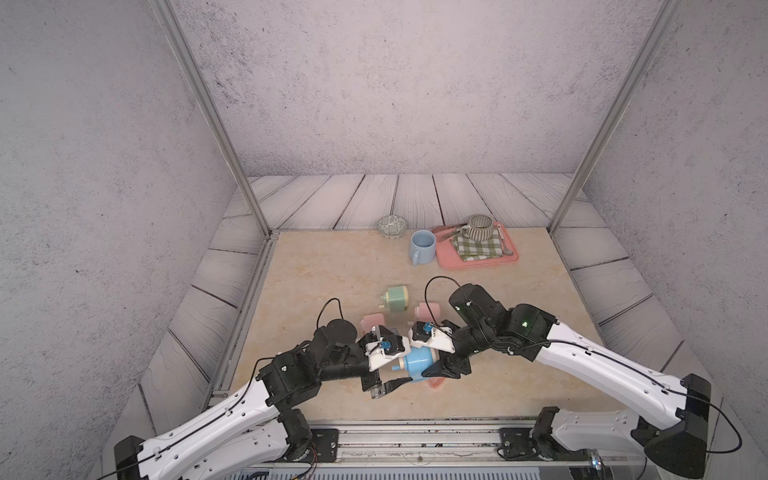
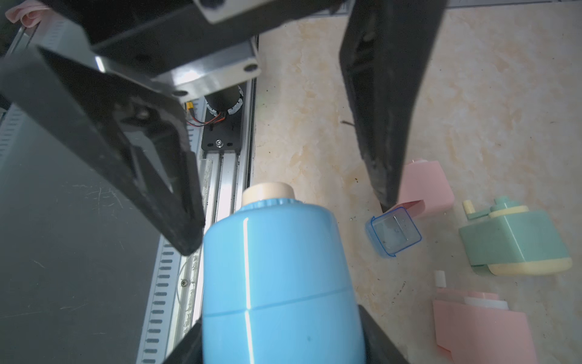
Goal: Put the tray back into the pencil sharpener
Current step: Pick up the pencil sharpener from the center of the board.
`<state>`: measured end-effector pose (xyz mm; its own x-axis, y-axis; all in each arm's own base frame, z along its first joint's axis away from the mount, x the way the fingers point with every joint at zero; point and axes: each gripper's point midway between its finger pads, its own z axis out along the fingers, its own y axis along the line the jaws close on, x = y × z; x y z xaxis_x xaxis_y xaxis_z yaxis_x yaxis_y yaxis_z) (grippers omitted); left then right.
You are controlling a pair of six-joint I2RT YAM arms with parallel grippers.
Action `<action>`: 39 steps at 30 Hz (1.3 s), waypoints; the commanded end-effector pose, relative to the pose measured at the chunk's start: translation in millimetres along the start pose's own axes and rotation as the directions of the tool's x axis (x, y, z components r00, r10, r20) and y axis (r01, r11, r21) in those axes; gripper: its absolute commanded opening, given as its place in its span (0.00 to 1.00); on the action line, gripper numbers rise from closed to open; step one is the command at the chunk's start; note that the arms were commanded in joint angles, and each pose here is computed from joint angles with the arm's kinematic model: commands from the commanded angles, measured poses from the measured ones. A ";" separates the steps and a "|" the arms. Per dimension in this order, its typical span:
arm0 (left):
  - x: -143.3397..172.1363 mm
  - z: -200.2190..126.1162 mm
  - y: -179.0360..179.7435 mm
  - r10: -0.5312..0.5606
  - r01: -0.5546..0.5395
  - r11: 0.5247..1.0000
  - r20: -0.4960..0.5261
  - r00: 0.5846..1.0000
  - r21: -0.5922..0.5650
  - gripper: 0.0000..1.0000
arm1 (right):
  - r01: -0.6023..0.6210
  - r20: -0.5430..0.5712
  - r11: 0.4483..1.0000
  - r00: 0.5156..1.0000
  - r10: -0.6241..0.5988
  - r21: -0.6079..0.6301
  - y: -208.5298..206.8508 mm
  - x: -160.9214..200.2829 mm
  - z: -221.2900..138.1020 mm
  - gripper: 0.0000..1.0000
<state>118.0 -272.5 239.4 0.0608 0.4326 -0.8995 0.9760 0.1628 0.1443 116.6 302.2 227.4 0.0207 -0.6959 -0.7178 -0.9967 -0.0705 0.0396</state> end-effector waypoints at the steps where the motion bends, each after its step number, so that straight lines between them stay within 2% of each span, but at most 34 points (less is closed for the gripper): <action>1: -15.3 0.4 -1.2 0.008 -0.010 1.000 0.071 0.997 0.020 0.84 | 0.077 0.053 0.997 0.996 -0.076 -0.020 4.1 -18.0 -4.5 0.00; 3: -12.4 1.5 -4.0 0.001 -0.004 0.999 0.073 0.997 0.032 0.80 | 0.084 0.065 0.996 0.994 -0.083 -0.016 3.0 -20.6 -4.3 0.00; 5: -8.8 2.9 -4.3 -0.011 0.009 0.999 0.069 0.998 0.032 0.71 | 0.091 0.073 0.996 0.993 -0.089 -0.011 1.7 -23.1 -3.9 0.00; 11: 1.9 10.2 1.1 -0.072 0.071 0.997 0.026 0.997 0.013 0.73 | 0.099 0.079 0.995 0.992 -0.098 -0.008 -1.8 -27.1 -1.1 0.00; 16: 8.8 16.8 5.0 -0.112 0.112 0.994 -0.006 0.994 0.011 0.66 | 0.113 0.083 0.994 0.990 -0.112 0.003 -3.9 -30.0 0.4 0.00; 23: 16.8 21.5 12.0 -0.151 0.151 0.989 -0.030 0.988 -0.007 0.80 | 0.118 0.084 0.993 0.990 -0.116 -0.015 -2.6 -31.2 4.4 0.00; 27: 17.5 19.1 11.0 -0.153 0.153 0.988 -0.020 0.988 0.011 0.87 | 0.121 0.128 0.993 0.985 -0.119 -0.001 -2.1 -36.1 3.3 0.00; 32: 15.8 6.9 7.7 -0.170 0.166 0.985 0.064 0.983 0.051 0.87 | 0.124 0.147 0.992 0.981 -0.127 0.032 -3.7 -29.6 3.0 0.00; 39: 23.4 0.6 4.5 -0.179 0.172 0.982 0.087 0.980 0.080 0.82 | 0.125 0.171 0.992 0.977 -0.124 0.006 1.9 -31.4 2.3 0.00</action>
<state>128.6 -263.7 216.6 -0.0967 0.3380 -0.9362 0.9811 0.1910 -0.0324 123.1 321.7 230.5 0.0983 -0.6172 -0.7806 -0.9929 -0.1139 -0.0350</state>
